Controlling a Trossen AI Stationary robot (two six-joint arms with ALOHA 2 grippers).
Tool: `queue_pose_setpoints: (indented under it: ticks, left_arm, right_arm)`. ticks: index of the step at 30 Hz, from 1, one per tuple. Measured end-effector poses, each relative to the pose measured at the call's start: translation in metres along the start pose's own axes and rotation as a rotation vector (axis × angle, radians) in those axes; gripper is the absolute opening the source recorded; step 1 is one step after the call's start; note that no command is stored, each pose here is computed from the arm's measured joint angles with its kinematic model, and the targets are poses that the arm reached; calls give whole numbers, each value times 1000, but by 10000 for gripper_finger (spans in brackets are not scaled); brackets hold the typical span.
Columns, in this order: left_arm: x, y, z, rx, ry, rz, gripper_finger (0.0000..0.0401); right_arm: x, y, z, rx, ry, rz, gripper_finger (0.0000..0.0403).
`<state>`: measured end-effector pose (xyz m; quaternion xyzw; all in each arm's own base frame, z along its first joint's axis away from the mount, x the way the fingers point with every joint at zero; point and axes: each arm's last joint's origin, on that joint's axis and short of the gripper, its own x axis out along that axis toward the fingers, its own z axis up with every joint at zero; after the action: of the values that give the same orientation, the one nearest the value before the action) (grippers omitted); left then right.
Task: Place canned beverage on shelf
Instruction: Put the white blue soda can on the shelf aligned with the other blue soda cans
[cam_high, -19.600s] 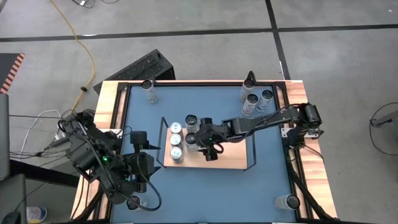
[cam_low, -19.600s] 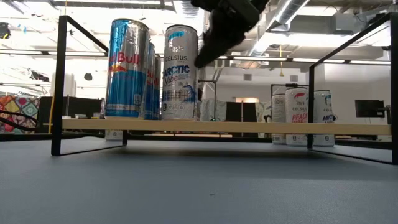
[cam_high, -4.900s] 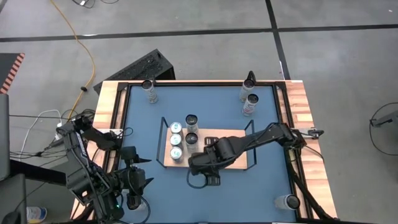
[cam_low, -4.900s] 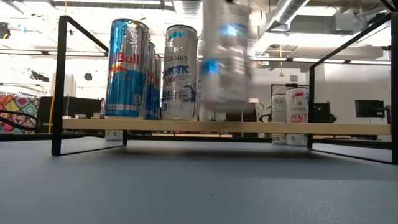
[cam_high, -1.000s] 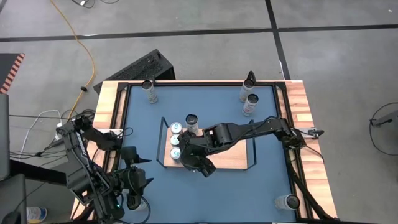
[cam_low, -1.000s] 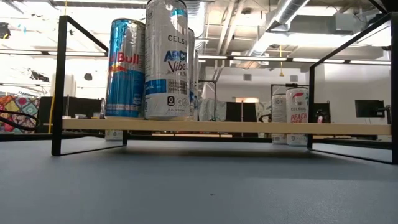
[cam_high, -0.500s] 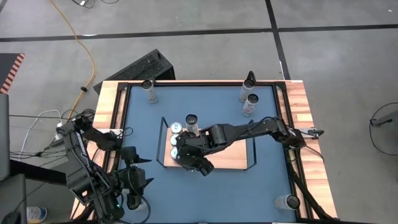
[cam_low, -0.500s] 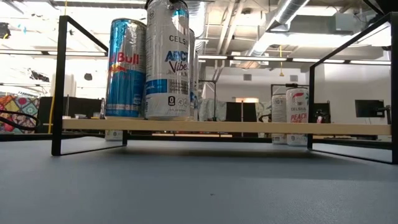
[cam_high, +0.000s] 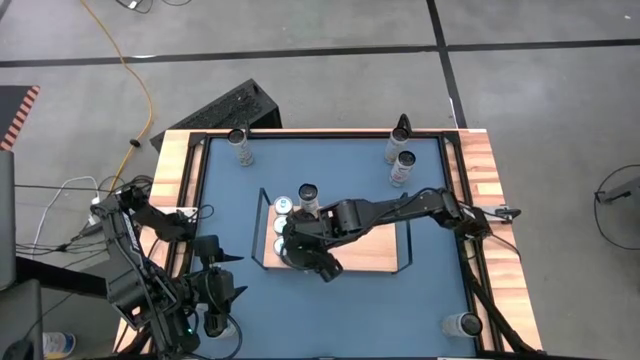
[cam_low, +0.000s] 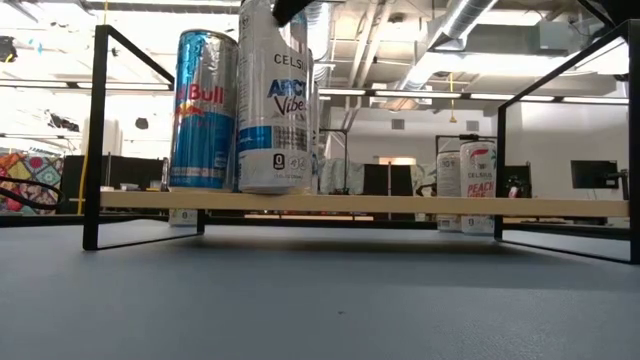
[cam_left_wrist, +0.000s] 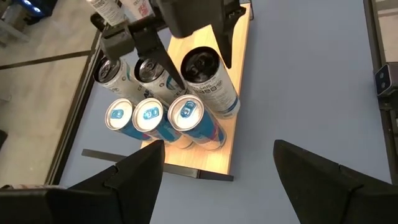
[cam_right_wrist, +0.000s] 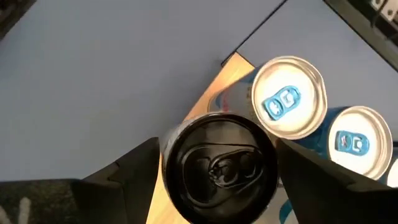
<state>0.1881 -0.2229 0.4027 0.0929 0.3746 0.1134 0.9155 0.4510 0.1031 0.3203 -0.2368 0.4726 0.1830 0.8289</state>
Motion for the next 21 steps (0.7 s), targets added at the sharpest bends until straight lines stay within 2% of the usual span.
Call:
queue_pose_setpoints:
  ticks: [14,21]
  left_arm:
    - [0,0,0,0,-1,1,286]
    - [0,0,0,0,-2,2,286]
  right_arm:
    - [2,7,2,164,66,-160,302]
    - [1,13,4,255,56,-167,301]
